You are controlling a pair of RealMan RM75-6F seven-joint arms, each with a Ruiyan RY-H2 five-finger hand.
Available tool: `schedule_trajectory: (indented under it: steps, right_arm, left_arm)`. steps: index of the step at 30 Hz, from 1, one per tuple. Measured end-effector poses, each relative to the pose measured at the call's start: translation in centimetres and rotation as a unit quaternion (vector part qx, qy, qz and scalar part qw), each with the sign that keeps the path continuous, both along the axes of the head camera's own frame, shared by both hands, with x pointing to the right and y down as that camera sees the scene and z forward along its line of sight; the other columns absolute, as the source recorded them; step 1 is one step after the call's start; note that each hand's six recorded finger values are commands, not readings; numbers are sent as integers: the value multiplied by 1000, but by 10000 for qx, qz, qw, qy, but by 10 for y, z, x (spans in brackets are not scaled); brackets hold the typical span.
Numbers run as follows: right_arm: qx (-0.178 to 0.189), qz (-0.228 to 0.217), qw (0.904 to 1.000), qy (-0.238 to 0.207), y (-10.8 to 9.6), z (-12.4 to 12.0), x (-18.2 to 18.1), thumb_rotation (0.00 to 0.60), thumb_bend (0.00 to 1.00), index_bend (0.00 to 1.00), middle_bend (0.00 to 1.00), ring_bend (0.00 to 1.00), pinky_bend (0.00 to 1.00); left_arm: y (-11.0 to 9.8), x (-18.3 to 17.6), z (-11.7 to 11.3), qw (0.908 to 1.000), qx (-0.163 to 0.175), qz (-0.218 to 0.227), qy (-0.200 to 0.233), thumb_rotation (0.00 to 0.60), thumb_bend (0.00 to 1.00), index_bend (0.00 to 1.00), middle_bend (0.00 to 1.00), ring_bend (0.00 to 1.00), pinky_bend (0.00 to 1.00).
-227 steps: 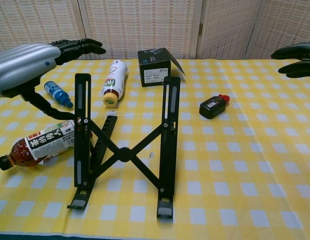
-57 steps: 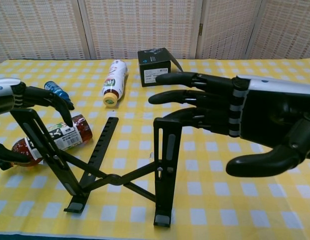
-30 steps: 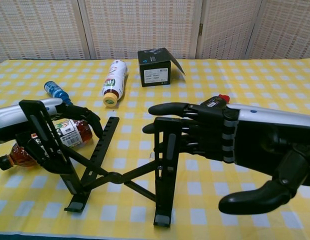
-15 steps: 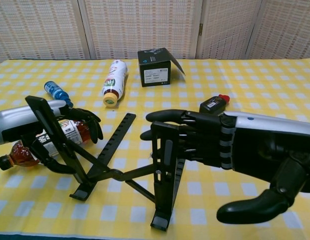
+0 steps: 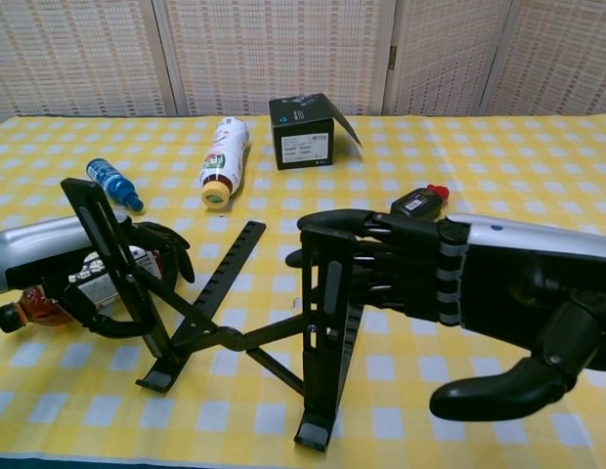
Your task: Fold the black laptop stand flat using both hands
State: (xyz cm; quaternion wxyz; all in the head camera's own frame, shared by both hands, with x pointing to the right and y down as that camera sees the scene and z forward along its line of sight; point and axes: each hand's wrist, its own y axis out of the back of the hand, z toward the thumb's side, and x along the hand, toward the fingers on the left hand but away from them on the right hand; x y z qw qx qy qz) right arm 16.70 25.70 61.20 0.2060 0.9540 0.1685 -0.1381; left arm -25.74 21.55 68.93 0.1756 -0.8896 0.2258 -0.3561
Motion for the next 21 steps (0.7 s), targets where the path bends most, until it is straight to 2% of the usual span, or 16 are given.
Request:
schedule_trajectory:
  steps: [21]
  right_arm:
    - [-69, 61, 9999, 77, 0, 4, 4, 600, 255, 11, 86, 108, 0]
  left_arm:
    - [10, -1, 6, 10000, -58, -31, -32, 600, 288, 591, 347, 168, 0]
